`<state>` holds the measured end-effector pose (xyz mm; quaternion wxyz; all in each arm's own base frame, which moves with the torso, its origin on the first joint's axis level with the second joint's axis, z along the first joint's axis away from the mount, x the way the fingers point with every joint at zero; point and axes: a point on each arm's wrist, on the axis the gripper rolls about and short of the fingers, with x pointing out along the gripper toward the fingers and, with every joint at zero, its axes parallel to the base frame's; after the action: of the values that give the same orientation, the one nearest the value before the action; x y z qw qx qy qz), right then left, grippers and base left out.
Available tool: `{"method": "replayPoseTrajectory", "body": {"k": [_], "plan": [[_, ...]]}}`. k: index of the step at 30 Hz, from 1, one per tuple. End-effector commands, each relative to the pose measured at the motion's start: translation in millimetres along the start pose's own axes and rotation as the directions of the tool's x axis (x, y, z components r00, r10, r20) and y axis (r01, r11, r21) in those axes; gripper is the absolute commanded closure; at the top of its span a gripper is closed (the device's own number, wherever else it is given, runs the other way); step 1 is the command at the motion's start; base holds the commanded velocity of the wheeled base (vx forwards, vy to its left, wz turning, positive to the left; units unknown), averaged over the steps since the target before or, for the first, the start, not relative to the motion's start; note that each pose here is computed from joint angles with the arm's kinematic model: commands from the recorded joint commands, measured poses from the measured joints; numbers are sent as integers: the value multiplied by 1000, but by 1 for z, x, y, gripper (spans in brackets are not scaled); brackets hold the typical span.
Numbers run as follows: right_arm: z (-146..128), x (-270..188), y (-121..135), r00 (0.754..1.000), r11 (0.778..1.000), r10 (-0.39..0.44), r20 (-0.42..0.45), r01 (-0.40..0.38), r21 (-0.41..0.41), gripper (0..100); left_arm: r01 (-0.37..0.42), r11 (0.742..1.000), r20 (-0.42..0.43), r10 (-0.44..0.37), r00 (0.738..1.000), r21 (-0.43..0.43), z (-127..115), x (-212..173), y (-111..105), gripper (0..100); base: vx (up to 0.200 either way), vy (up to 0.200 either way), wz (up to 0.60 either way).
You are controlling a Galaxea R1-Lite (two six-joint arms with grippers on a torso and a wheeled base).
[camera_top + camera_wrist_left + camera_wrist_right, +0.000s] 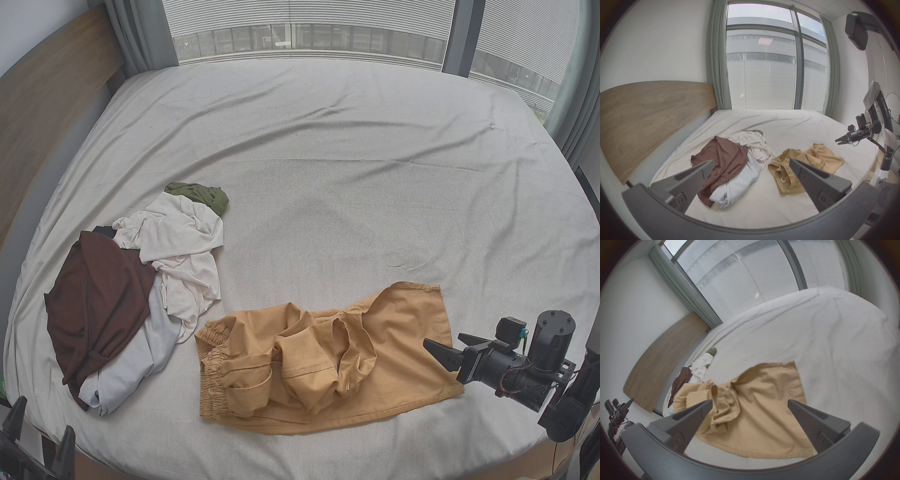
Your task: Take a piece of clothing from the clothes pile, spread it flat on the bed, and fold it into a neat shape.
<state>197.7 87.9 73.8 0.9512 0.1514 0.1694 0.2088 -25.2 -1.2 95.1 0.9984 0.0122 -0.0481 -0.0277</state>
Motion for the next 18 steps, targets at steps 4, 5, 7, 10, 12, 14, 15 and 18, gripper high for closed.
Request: {"method": "replayPoseTrajectory", "body": {"k": [4,5,7,10,12,14,15,18], "plan": [[26,10,43,961,967,255,111,-250,-58,0,219,975,110,-216,970,-22,100,19,4,0,0,0,0],[29,12,49,950,958,287,123,-281,-66,0,282,958,64,-278,958,-49,98,26,3,0,0,0,0],[35,15,55,933,943,333,137,-325,-76,0,369,923,26,-368,929,-113,98,34,0,0,0,0,0],[43,19,60,913,927,373,163,-363,-91,0,483,860,-43,-495,868,-162,102,52,-5,0,0,0,0],[46,21,61,908,924,382,170,-371,-95,0,508,843,-66,-525,848,-180,103,59,-7,0,0,0,0],[46,21,60,910,925,379,170,-368,-94,0,523,824,-99,-552,828,-217,104,71,-10,0,0,0,0],[45,21,58,912,927,375,164,-365,-92,0,527,811,-117,-566,816,-253,103,79,-12,0,0,0,0],[44,20,57,915,928,372,159,-362,-87,0,545,788,-142,-598,789,-287,95,87,-15,0,0,0,0]]}}
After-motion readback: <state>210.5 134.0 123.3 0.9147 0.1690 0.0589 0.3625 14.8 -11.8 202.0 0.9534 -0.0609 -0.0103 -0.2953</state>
